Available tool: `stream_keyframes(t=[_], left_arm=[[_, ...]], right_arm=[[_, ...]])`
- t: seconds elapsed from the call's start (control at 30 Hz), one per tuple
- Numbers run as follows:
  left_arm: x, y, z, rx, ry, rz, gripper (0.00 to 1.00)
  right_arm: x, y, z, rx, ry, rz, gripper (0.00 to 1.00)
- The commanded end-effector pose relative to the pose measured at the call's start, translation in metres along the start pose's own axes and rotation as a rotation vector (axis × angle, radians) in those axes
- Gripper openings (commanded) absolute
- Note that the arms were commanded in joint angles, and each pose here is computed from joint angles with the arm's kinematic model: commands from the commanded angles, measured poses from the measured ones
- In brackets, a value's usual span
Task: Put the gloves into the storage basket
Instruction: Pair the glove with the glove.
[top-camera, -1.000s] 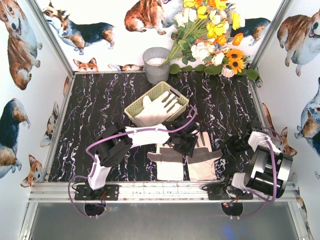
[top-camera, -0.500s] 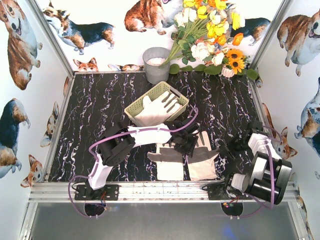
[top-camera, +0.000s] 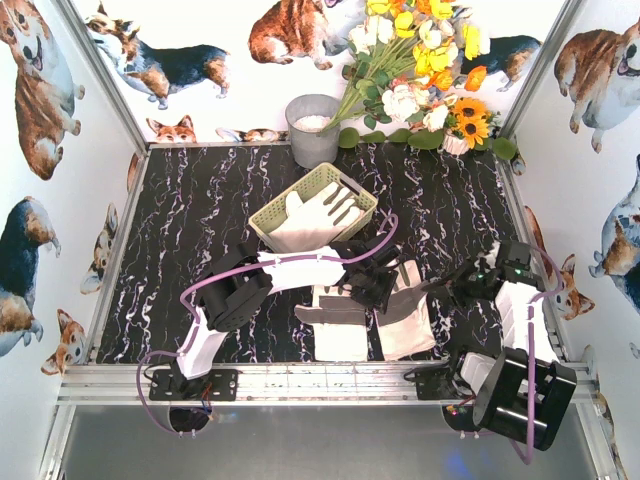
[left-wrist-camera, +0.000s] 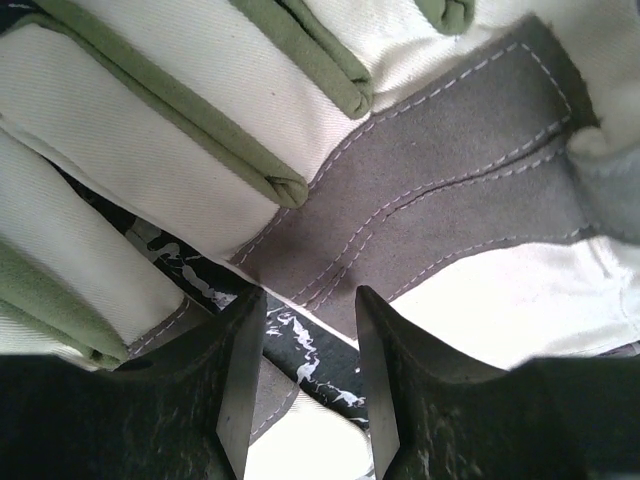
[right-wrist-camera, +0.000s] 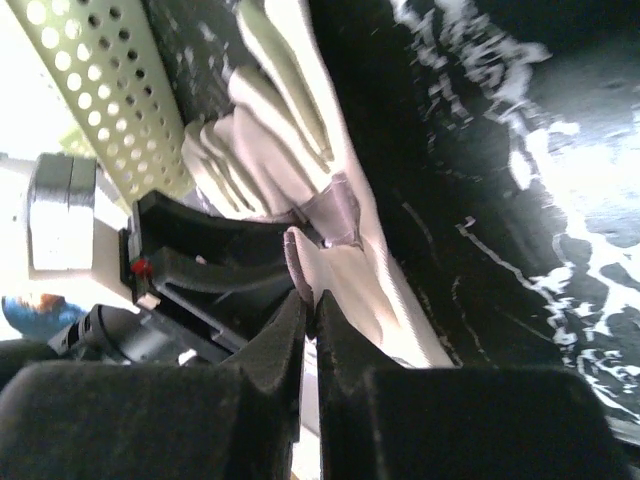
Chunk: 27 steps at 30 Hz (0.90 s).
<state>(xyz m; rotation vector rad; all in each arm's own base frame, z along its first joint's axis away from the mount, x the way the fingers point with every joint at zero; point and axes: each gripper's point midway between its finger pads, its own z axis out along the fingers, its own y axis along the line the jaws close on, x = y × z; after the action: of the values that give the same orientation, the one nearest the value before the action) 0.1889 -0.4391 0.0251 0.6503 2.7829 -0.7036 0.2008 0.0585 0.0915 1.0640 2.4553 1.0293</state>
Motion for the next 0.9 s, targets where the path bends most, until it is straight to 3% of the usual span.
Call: stream_keyframes(t=[0.0,0.17,0.43,0.63,0.87], left_arm=[[-0.008,-0.002,0.002,-0.004,-0.016,-0.009,0.36],[-0.022,-0.007,-0.017,-0.017,-0.069,-0.002,0.42],[-0.045,-0.002,-0.084,-0.064,-0.223,-0.045,0.63],[-0.029,0.050,-0.130,-0.160,-0.275,-0.150,0.71],[0.010,0.113,-0.154,-0.125,-0.244,-0.246,0.69]], right_arm=[[0.023,0.025,-0.003,-0.104,0.085,-0.064,0.00],[0.028,0.041,-0.003,-0.130,0.076,-0.105,0.00],[0.027,0.056,-0.010,-0.134,0.028,-0.169,0.00],[0.031,0.063,-0.013,-0.114,0.022,-0.223,0.00],[0.042,0.075,-0.014,-0.117,0.044,-0.296,0.00]])
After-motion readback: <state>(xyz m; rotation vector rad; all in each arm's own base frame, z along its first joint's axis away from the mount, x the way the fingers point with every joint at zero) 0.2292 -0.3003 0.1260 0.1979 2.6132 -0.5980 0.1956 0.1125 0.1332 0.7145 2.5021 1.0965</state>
